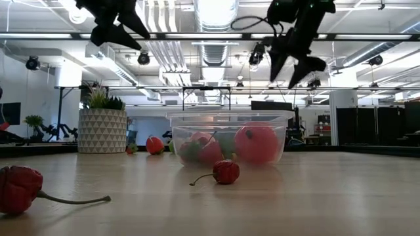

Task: Pick and placing Produce into tupperware
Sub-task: Put the pink peach into the transparent container

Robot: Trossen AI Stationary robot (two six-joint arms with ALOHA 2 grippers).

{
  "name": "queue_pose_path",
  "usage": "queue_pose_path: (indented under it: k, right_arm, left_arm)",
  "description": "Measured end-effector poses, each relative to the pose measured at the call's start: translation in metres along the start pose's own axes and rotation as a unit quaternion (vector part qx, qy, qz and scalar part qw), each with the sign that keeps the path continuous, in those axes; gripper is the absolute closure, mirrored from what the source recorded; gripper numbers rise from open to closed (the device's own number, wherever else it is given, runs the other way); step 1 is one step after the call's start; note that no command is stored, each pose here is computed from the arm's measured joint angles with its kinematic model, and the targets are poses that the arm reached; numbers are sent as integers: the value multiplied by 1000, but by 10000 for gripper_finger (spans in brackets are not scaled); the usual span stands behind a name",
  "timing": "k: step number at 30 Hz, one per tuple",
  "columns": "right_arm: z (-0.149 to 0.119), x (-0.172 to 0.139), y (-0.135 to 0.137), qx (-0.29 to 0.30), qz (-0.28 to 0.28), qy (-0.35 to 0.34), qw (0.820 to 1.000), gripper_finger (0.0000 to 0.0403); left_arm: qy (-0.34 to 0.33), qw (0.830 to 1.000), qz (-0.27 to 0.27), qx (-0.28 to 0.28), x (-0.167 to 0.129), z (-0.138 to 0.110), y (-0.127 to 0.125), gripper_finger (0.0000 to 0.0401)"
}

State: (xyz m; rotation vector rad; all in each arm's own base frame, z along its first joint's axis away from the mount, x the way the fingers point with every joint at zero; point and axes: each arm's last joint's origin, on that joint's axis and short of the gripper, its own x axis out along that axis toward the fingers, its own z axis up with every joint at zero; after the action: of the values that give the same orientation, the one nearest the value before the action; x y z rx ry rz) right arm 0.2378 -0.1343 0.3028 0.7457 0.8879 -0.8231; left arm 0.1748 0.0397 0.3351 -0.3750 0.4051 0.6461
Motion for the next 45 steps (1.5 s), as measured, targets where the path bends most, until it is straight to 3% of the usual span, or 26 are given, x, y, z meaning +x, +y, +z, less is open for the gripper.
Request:
queue_pose_path:
  k: [7, 12, 17, 25, 30, 36, 45]
  right_arm:
    - [15, -56, 10, 3, 75, -123, 990, 115]
    - [16, -83, 4, 14, 49, -182, 982, 111]
    - [9, -87, -2, 12, 31, -165, 986, 108]
    - [-3, -84, -10, 14, -5, -109, 994, 119]
    - [-4, -83, -9, 39, 8, -98, 994, 127]
    - [4, -61, -12, 62, -31, -60, 996, 128]
    - [29, 17, -18, 100, -81, 41, 991, 129]
  left_arm:
    - [-12, 1000, 10, -6, -4, 0, 4, 175]
    - [31, 994, 98, -22, 8, -8, 19, 175]
    - [93, 979, 166, -73, 28, -11, 28, 175]
    - [115, 981, 151, -25, 42, 3, 18, 175]
    - [103, 984, 141, -24, 40, 14, 15, 175]
    - [113, 985, 127, -39, 40, 16, 20, 175]
    - [144, 984, 105, -11, 49, 14, 23, 175]
